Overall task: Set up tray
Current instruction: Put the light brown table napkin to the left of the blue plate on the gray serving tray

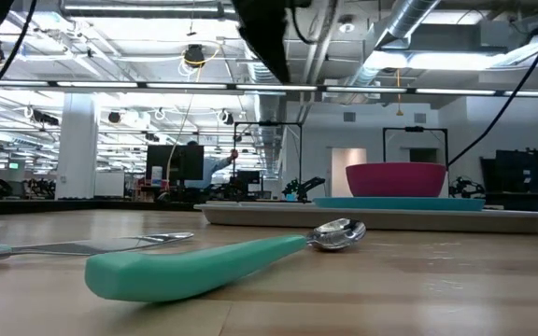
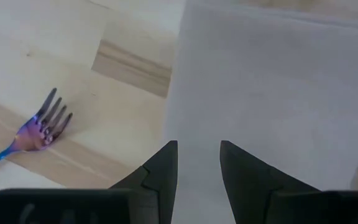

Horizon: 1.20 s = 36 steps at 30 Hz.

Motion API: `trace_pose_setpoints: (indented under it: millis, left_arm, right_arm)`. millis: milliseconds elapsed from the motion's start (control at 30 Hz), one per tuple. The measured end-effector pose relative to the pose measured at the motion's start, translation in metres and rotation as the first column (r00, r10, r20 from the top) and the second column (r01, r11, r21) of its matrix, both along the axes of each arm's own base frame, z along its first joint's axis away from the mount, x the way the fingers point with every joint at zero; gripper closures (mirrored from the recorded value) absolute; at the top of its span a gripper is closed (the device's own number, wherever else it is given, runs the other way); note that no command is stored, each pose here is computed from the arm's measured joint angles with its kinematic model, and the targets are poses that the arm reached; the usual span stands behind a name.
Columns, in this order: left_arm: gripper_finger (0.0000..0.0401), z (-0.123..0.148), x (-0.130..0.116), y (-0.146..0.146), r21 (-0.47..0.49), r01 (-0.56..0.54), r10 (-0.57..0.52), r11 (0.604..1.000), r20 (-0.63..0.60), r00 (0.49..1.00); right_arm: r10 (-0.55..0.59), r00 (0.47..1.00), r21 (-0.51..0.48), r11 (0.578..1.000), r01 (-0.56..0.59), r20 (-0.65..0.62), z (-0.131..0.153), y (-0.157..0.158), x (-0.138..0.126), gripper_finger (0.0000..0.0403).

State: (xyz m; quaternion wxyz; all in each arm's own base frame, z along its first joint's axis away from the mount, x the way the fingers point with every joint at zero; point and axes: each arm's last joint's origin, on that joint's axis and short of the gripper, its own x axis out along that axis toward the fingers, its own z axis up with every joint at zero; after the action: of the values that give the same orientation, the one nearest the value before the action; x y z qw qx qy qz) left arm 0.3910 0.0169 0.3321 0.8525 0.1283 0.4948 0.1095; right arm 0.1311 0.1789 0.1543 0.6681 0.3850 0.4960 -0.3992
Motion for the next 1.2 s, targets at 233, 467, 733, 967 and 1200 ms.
trace_pose_setpoints:
  millis: [233,467,733,967,1200]
  left_arm:
    - [0.0329,0.041,-0.031,0.001,0.058,-0.069,0.063,0.996,0.093,0.994]
    - [0.0329,0.051,-0.040,0.003,0.107,-0.088,0.077,0.990,0.106,0.991]
    - [0.0329,0.049,-0.043,0.004,0.136,-0.097,0.088,0.986,0.069,0.994]
    - [0.0329,0.048,-0.044,0.004,0.155,-0.106,0.098,0.982,0.058,0.993]
    - [0.0329,0.048,-0.044,0.004,0.156,-0.106,0.099,0.982,0.057,0.993]
  right_arm:
    - [0.075,0.997,0.004,0.997,-0.075,-0.002,0.000,-0.003,0.009,0.0289]
    - [0.057,0.998,-0.009,0.998,-0.058,-0.024,-0.003,-0.012,0.015,0.0289]
    - [0.036,0.987,0.058,0.998,-0.028,-0.156,-0.004,-0.022,0.020,0.0289]
    - [0.103,0.991,0.092,0.991,-0.095,-0.086,-0.004,-0.025,0.034,0.0289]
    - [0.039,0.994,0.054,0.998,-0.034,-0.102,-0.004,-0.038,0.041,0.0289]
